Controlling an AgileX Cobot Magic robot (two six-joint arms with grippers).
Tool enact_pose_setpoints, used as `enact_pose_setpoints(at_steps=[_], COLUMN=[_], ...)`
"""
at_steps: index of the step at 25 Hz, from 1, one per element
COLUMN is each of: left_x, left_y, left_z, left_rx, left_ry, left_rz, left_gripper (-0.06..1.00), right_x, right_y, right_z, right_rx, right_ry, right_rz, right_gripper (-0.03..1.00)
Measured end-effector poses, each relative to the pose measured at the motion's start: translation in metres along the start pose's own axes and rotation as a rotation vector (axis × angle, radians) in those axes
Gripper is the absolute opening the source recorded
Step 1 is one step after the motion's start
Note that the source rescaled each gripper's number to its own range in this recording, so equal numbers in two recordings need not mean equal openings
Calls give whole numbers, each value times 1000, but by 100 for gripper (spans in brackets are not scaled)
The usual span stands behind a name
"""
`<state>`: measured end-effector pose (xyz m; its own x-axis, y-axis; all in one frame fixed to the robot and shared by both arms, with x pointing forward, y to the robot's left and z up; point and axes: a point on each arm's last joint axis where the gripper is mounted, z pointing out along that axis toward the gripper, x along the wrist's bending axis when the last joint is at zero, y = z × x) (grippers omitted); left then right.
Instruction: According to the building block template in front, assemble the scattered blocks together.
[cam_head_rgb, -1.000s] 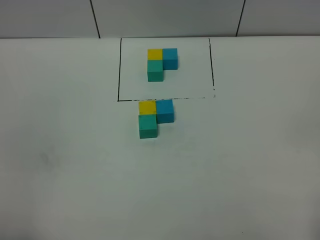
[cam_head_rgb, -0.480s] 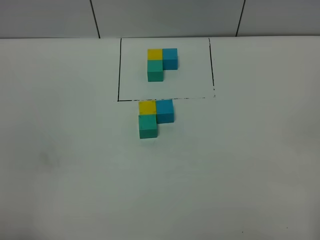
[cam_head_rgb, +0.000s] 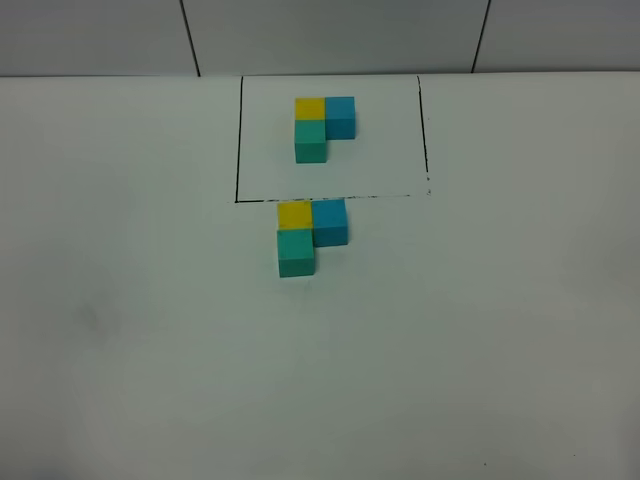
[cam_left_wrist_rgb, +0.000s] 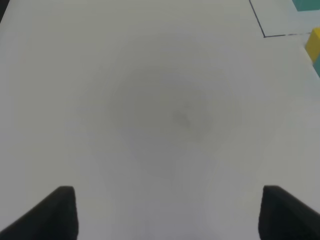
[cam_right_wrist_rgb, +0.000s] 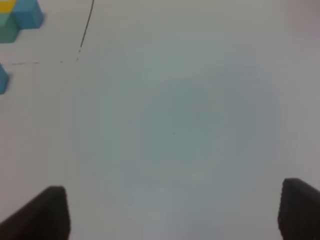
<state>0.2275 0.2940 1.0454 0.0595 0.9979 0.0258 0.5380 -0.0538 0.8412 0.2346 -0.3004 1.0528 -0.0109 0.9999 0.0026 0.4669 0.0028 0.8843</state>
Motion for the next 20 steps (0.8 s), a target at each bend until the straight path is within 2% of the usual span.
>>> enact_pose_setpoints(at_steps=[20], left_x=[0], left_y=[0], left_z=[0], left_rx=[0], left_ry=[0], left_rz=[0], left_gripper=[67], right_x=[0], right_y=[0], right_z=[0], right_rx=[0], right_ry=[0], right_rz=[0], right_gripper=[75])
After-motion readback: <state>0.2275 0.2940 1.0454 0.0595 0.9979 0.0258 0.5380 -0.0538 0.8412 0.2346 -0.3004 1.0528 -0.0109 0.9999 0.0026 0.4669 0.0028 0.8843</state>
